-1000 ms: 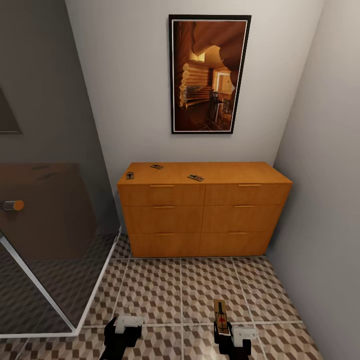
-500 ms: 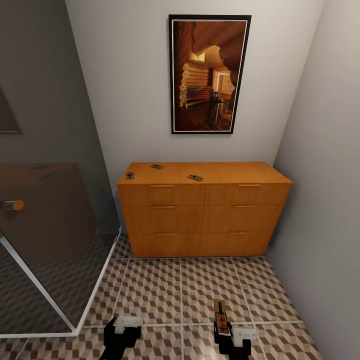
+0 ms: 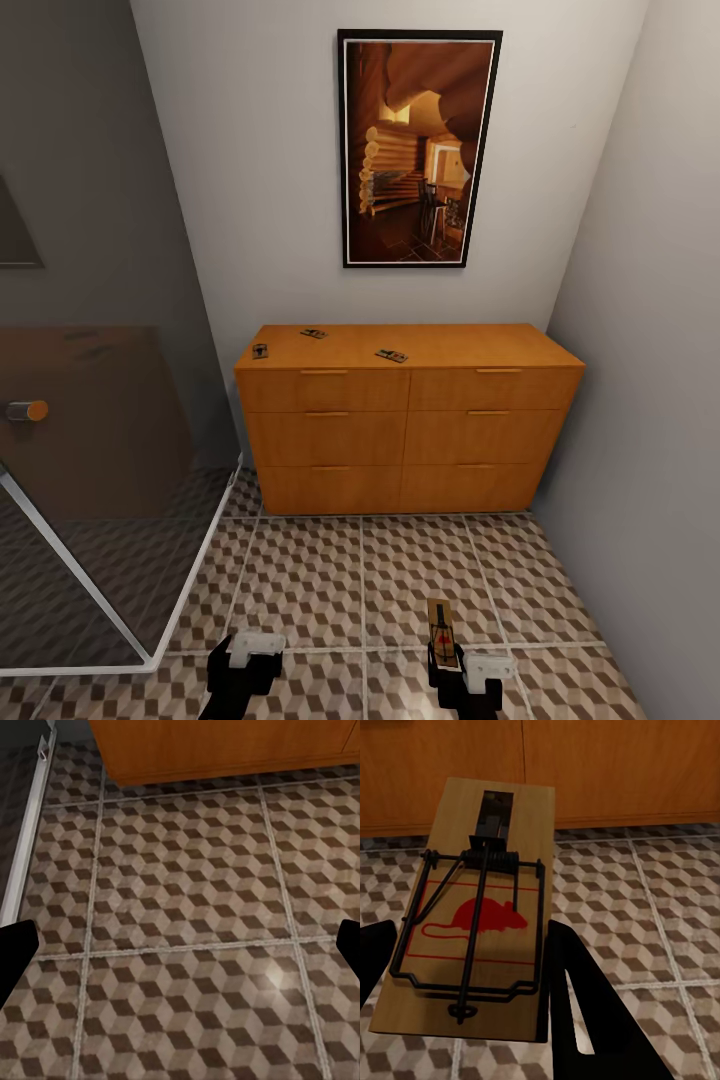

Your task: Take the four mousetraps from the cabinet in the bathroom and place them on the bathroom floor. Make sure all four end up on the same floor surface, and ensure that at least two of them are either under or directly next to the same bathroom sink.

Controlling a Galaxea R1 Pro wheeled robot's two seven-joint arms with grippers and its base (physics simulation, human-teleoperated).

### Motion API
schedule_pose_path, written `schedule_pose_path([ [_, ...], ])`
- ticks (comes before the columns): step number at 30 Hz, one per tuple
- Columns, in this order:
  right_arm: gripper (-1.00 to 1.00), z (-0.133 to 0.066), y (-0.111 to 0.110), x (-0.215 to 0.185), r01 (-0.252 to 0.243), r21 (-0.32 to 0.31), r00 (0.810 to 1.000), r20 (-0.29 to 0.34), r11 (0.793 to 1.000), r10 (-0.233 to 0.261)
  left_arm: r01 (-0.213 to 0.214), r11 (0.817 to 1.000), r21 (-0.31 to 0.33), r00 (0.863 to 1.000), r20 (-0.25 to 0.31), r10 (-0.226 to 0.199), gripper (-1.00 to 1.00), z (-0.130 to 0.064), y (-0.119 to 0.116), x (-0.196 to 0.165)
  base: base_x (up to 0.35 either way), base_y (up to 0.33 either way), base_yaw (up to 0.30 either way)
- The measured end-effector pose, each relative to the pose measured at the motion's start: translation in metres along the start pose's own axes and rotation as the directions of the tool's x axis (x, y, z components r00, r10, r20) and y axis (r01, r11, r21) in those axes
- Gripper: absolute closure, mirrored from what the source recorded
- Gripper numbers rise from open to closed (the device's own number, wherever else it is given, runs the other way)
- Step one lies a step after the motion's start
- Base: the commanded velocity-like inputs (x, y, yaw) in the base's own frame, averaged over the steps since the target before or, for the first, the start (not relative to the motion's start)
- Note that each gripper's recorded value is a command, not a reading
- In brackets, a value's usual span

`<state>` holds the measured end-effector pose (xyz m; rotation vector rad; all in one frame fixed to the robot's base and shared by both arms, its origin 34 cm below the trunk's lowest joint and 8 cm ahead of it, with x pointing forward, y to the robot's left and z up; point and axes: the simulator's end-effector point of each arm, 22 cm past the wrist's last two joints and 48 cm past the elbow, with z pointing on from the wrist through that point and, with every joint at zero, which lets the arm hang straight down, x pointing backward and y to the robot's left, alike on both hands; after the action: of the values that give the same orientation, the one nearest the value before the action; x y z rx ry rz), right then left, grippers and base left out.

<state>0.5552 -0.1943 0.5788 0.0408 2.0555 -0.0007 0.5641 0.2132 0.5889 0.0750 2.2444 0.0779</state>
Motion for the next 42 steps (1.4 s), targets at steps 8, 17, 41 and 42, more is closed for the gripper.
schedule_pose_path([
  [8, 1.00, 0.0000, 0.0002, 0.0000, 0.000, 0.000, 1.000, 0.000, 1.000, 0.000, 0.000, 1.000, 0.000, 1.000, 0.003, 0.000, -1.00, 0.0000, -0.0001, -0.0013, 0.000, 0.000, 0.000],
  [17, 1.00, 0.0000, -0.0001, 0.0000, 0.000, 0.000, 1.000, 0.000, 1.000, 0.000, 0.001, 1.000, 0.001, 1.000, 0.008, -0.001, -1.00, 0.0003, -0.0004, -0.0037, 0.000, 0.000, 0.000],
  [41, 1.00, 0.0000, 0.0000, 0.0000, 0.000, 0.000, 1.000, 0.000, 1.000, 0.000, 0.000, 1.000, 0.002, 1.000, 0.009, 0.000, -1.00, 0.0002, -0.0008, -0.0038, 0.000, 0.000, 0.000],
  [42, 1.00, 0.0000, -0.0001, 0.0000, 0.000, 0.000, 1.000, 0.000, 1.000, 0.000, 0.000, 1.000, 0.002, 1.000, 0.009, 0.000, -1.00, 0.0002, -0.0008, -0.0039, 0.000, 0.000, 0.000],
])
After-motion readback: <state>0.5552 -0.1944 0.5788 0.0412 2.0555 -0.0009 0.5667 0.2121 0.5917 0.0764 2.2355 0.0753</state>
